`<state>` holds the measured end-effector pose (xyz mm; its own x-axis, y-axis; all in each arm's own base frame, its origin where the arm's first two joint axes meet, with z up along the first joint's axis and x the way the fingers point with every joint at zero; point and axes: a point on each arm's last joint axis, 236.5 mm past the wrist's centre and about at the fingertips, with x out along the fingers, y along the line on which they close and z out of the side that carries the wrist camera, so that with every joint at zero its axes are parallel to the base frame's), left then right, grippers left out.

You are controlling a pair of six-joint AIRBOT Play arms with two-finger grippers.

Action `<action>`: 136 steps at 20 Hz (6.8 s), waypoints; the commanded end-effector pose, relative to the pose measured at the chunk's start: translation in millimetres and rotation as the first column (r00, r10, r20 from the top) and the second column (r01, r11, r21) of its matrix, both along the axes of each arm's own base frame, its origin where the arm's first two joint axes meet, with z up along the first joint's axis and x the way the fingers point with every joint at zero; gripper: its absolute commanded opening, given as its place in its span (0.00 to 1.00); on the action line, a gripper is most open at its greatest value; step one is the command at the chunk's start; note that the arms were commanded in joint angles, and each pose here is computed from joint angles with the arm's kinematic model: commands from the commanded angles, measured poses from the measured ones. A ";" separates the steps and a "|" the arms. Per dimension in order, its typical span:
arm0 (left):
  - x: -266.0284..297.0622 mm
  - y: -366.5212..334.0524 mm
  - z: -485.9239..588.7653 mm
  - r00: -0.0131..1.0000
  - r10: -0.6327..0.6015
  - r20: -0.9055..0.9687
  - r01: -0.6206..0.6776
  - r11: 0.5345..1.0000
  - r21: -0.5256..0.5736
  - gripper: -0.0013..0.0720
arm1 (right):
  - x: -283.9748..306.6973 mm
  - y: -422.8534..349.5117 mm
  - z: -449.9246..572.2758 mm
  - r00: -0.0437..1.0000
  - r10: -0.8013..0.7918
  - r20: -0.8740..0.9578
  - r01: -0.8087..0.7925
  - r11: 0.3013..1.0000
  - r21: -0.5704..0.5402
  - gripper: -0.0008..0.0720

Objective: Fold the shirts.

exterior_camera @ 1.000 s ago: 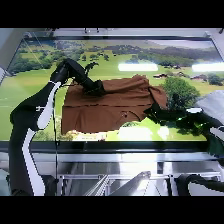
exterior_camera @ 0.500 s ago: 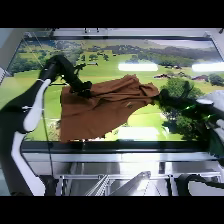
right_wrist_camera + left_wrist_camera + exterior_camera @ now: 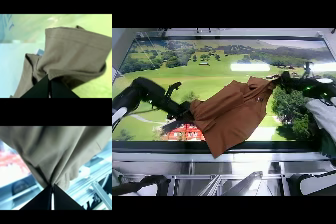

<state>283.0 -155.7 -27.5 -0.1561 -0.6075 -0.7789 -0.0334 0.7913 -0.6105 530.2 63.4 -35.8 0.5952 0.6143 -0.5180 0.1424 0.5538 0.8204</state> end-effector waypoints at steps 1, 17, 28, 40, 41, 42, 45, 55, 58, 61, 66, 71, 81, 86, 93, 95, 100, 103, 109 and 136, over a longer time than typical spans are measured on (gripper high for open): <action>-8.7 5.6 27.4 0.990 0.084 0.116 -0.078 0.995 -0.055 0.03 | 13.6 31.5 3.7 0.995 0.092 0.035 -0.092 0.996 -0.009 0.03; -46.1 43.4 453.9 0.177 0.153 0.972 -0.077 0.987 -0.141 0.04 | -213.8 27.4 473.1 0.436 0.343 0.832 0.202 0.863 -0.462 0.03; 145.7 60.1 155.0 0.811 0.308 0.498 -0.148 0.931 -0.335 0.04 | 12.7 40.2 146.6 0.911 0.221 0.347 -0.147 0.963 -0.227 0.03; 167.3 161.2 68.5 0.912 0.274 0.306 -0.255 0.962 -0.100 0.99 | -85.7 -37.6 73.2 0.970 0.230 -0.076 -0.240 0.952 -0.188 0.51; 146.7 175.4 47.9 0.931 0.256 0.259 -0.261 0.965 -0.014 0.99 | -105.2 -31.5 60.5 0.967 0.227 -0.115 -0.243 0.956 -0.163 0.51; 128.6 183.6 29.0 0.943 0.250 0.220 -0.266 0.963 0.048 0.99 | -124.5 -23.1 47.2 0.962 0.229 -0.150 -0.250 0.958 -0.142 0.51; 93.0 178.1 -17.5 0.958 0.254 0.130 -0.268 0.958 0.099 0.99 | -175.3 0.0 3.1 0.952 0.199 -0.232 -0.233 0.964 -0.129 0.75; 167.7 131.4 -77.3 0.963 0.240 0.122 -0.242 0.970 -0.002 0.99 | -233.8 87.5 -22.3 0.898 0.316 -0.307 -0.321 0.946 0.036 0.77; 181.2 126.4 -77.7 0.965 0.255 0.062 -0.247 0.963 -0.106 0.97 | -234.7 94.1 -19.4 0.896 0.328 -0.299 -0.331 0.943 0.045 0.77; 160.2 99.4 -87.8 0.987 0.137 -0.079 -0.150 0.968 -0.199 0.96 | -230.7 91.7 -20.4 0.904 0.312 -0.293 -0.317 0.948 0.031 0.77; 159.2 76.7 -77.8 0.997 0.027 -0.065 -0.042 0.971 -0.237 0.04 | -227.0 90.6 -20.5 0.910 0.298 -0.287 -0.303 0.953 0.026 0.77; 162.7 91.5 -45.5 0.999 0.042 -0.011 -0.043 0.971 -0.235 0.04 | -223.7 79.2 -30.8 0.917 0.272 -0.293 -0.296 0.955 -0.037 0.77; 165.7 87.7 7.5 0.997 0.069 0.038 -0.051 0.932 -0.358 0.05 | -212.6 97.4 -78.6 0.902 0.218 -0.373 -0.218 0.975 0.042 0.64; 162.4 71.8 9.2 0.999 0.030 0.041 -0.014 0.933 -0.359 0.05 | -186.8 139.0 -58.3 0.946 0.238 -0.218 -0.201 0.963 0.181 0.24; 140.6 79.2 118.3 0.957 0.058 0.285 0.045 0.937 -0.345 0.05 | -138.8 84.4 101.2 0.958 0.129 0.258 -0.192 0.951 0.240 0.03; 105.0 84.7 150.8 0.946 0.075 0.315 0.038 0.941 -0.337 0.05 | -143.1 44.8 170.0 0.904 0.037 0.426 -0.123 0.977 0.177 0.03; 19.7 60.6 255.3 0.806 0.153 0.571 0.059 0.940 -0.336 0.05 | -222.6 -16.7 348.2 0.610 -0.054 0.790 0.097 0.995 -0.007 0.03; -32.7 30.4 328.5 0.601 0.127 0.789 0.131 0.958 -0.254 0.05 | -283.4 16.5 433.0 0.408 0.107 0.907 0.158 0.970 -0.185 0.03; -48.9 23.7 450.3 0.180 0.072 0.981 0.088 0.992 -0.090 0.05 | -297.7 16.1 538.3 0.212 0.237 0.948 0.351 0.887 -0.300 0.03; 253.2 15.9 88.1 0.906 0.214 0.367 -0.028 0.892 -0.451 0.05 | 25.3 45.2 135.0 0.872 0.222 0.437 -0.145 0.968 -0.203 0.03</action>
